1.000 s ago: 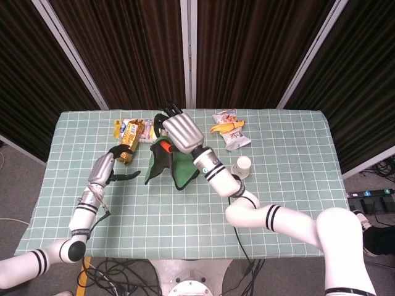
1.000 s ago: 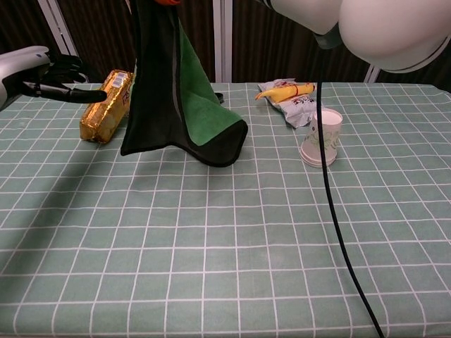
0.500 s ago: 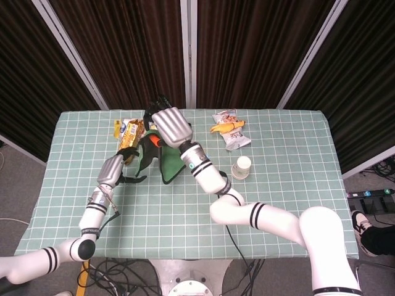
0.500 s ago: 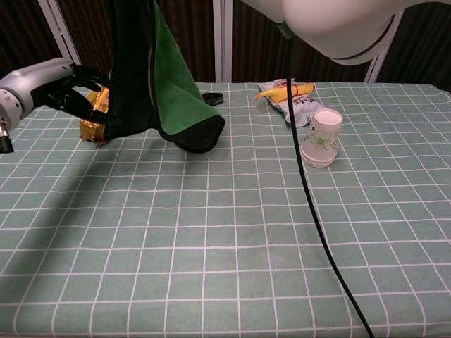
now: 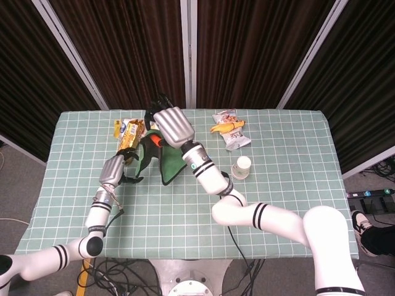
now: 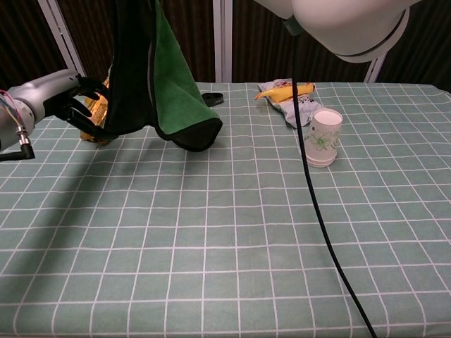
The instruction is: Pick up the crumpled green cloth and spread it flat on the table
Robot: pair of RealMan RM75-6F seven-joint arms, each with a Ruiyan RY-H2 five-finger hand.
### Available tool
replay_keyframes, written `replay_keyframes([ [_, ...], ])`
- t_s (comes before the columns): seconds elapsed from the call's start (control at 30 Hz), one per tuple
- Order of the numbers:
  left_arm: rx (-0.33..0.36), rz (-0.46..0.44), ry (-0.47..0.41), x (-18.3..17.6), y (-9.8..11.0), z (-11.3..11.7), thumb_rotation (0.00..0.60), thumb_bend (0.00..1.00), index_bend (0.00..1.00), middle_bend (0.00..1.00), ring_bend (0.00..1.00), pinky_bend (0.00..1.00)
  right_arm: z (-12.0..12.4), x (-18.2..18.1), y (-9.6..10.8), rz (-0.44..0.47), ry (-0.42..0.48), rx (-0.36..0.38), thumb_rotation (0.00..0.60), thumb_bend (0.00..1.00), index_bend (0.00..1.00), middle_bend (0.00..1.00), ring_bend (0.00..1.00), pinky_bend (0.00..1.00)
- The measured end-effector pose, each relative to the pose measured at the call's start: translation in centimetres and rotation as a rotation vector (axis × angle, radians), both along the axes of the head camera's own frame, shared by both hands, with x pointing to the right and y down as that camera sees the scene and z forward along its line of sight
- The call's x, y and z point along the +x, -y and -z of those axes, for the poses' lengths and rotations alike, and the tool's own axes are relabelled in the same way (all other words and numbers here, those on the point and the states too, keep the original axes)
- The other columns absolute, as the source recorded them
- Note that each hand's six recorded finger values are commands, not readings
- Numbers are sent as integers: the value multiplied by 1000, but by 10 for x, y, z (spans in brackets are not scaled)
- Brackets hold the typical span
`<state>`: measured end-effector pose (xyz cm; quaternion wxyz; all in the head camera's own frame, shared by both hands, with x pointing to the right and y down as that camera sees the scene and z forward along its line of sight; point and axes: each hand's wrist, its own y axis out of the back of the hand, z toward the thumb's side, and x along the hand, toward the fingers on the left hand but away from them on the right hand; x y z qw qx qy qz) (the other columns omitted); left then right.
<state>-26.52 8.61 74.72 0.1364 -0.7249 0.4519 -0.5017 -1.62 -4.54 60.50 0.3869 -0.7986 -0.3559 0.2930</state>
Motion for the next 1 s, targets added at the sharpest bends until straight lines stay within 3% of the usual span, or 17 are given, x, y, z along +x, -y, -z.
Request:
replay_keyframes([
  [0.17,24,39,-21,-3,2,3,600,146,548,241,133,264,1,6,-2,4,1,-2,600,490,723,328,121,0],
  [0.43,58,108,-124,-4,6,16,600,257,687,351,179,274,1,22,-9,2,18,-23,600,488,719,328,120,0],
  [0.63,91,112,-156,-12,12,32,600,325,717,374,180,274,4,45,-13,-9,24,-36,600,490,718,326,120,0],
  [1.0,174,116,-172,-28,39,62,600,331,719,375,180,275,-2,91,-8,-79,14,-63,600,489,717,327,118,0],
])
